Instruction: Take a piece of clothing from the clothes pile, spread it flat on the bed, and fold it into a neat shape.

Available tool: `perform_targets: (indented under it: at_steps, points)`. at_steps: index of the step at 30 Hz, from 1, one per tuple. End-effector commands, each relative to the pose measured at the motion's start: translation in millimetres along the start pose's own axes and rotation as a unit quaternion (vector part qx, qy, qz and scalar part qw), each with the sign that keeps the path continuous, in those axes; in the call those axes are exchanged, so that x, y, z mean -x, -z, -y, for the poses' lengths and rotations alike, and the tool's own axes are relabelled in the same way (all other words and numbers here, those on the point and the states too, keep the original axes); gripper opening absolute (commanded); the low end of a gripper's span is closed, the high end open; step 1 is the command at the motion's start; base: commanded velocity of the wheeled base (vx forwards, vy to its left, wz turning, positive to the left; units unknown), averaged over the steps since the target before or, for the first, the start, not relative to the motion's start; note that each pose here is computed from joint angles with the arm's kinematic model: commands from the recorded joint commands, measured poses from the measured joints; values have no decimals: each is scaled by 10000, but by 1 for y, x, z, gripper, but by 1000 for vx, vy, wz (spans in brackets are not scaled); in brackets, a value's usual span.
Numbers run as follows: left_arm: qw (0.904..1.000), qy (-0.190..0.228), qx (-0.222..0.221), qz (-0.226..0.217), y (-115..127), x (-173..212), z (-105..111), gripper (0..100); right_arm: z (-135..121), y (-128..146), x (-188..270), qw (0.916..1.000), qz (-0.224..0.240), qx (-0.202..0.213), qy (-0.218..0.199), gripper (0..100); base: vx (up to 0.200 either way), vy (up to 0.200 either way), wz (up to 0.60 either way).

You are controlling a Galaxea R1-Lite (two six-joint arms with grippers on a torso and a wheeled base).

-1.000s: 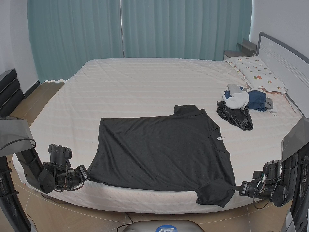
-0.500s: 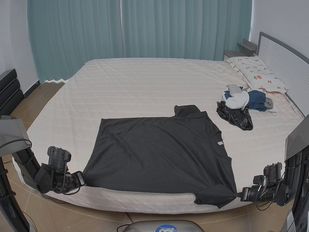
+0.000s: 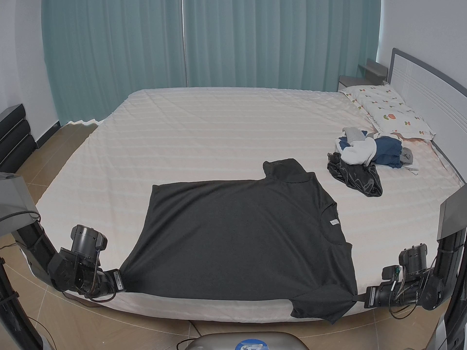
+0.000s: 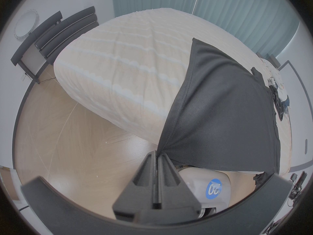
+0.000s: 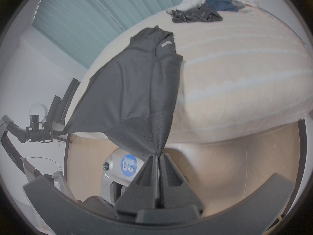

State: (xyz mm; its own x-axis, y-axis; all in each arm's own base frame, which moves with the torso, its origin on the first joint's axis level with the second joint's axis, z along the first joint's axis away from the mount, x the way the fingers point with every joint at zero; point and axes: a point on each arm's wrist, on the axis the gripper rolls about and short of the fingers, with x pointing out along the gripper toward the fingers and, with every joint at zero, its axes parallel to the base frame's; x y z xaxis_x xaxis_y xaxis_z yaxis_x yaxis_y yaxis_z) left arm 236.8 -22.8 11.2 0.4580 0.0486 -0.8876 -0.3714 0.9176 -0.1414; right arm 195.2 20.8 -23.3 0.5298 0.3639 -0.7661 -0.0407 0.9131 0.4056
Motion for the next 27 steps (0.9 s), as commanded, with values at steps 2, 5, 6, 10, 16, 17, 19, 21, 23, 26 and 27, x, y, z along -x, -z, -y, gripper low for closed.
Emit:
perform_targets:
  at_steps: [2,5,6,10,16,17,19,21,23,26,27]
  points:
    - [9999,45,24,89,-3,2,2,0,-5,-9,11,9987,495,83,-129,0,0,0,0]
    - [9995,198,49,223,-7,9,4,0,-4,-17,14,9961,859,36,-185,0,0,0,0]
    - [9993,251,52,255,-9,11,5,0,-5,-20,15,9948,993,26,-222,0,0,0,0]
    - [9980,484,118,395,-16,17,9,0,-7,-29,16,9892,1421,-14,-358,0,0,0,0]
    - [9883,1088,904,562,-38,25,19,0,-7,-41,11,9832,1764,35,-461,0,0,0,0]
    - [9866,1121,1024,606,-43,25,21,0,-7,-43,10,9824,1808,39,-470,0,0,0,0]
    - [9850,1144,1121,639,-46,25,22,0,-7,-45,10,9815,1854,37,-474,0,0,0,0]
    - [9783,1200,1495,789,-58,26,25,0,-7,-51,9,9785,1999,35,-499,0,0,0,0]
    - [9714,1302,1795,855,-65,28,28,0,-8,-56,9,9760,2117,45,-511,0,0,0,0]
    - [9640,1369,2112,857,-70,27,31,0,-9,-62,11,9728,2252,61,-539,0,0,0,0]
    - [9638,1366,2127,849,-70,26,31,0,-9,-62,11,9723,2272,62,-547,0,0,0,0]
